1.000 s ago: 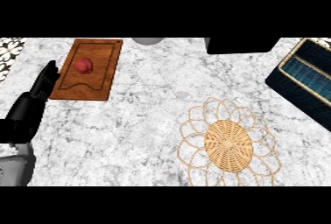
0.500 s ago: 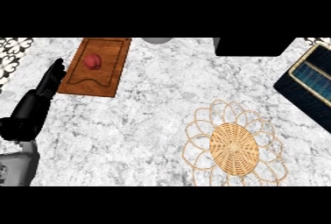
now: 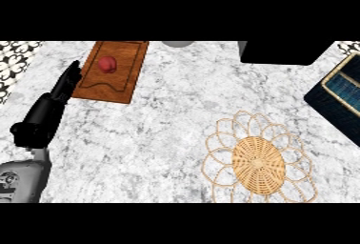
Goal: Pick the squash from the placemat and place it in the basket
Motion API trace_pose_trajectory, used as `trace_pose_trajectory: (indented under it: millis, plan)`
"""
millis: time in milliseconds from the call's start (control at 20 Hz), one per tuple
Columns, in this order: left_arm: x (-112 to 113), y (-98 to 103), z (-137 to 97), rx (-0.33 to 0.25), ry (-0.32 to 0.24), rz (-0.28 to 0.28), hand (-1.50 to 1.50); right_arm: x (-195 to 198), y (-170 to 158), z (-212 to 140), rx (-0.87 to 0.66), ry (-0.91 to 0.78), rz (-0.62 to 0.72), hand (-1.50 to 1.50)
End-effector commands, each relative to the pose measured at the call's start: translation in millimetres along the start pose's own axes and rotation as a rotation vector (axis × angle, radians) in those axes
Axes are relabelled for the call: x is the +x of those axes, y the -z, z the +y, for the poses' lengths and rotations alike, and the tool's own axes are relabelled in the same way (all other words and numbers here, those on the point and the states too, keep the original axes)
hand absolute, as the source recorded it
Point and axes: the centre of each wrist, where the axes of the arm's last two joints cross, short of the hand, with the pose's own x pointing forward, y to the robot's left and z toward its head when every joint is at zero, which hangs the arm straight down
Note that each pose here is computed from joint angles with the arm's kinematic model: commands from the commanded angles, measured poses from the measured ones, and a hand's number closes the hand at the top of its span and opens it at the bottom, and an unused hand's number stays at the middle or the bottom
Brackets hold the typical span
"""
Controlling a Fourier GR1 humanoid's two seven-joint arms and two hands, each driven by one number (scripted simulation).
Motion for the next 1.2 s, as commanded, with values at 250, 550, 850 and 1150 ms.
trace_pose_trajectory:
  millis: [250,550,850,1150]
  plan:
    - [0.6,7.5,-9.8,0.004,0.000,-0.007,0.00,43.4,45.3,6.7,0.261,0.098,-0.087,1.50]
    - [-6.3,-12.1,-7.2,0.002,0.001,0.008,0.00,55.1,77.5,43.5,0.387,0.085,-0.040,1.50]
    - [-11.5,-4.8,-0.5,0.023,0.005,0.023,0.00,55.4,77.7,45.3,0.513,0.042,0.042,1.50]
    - [-9.0,-0.9,11.5,0.022,0.000,0.003,0.00,57.5,92.9,88.4,0.529,-0.259,0.061,1.50]
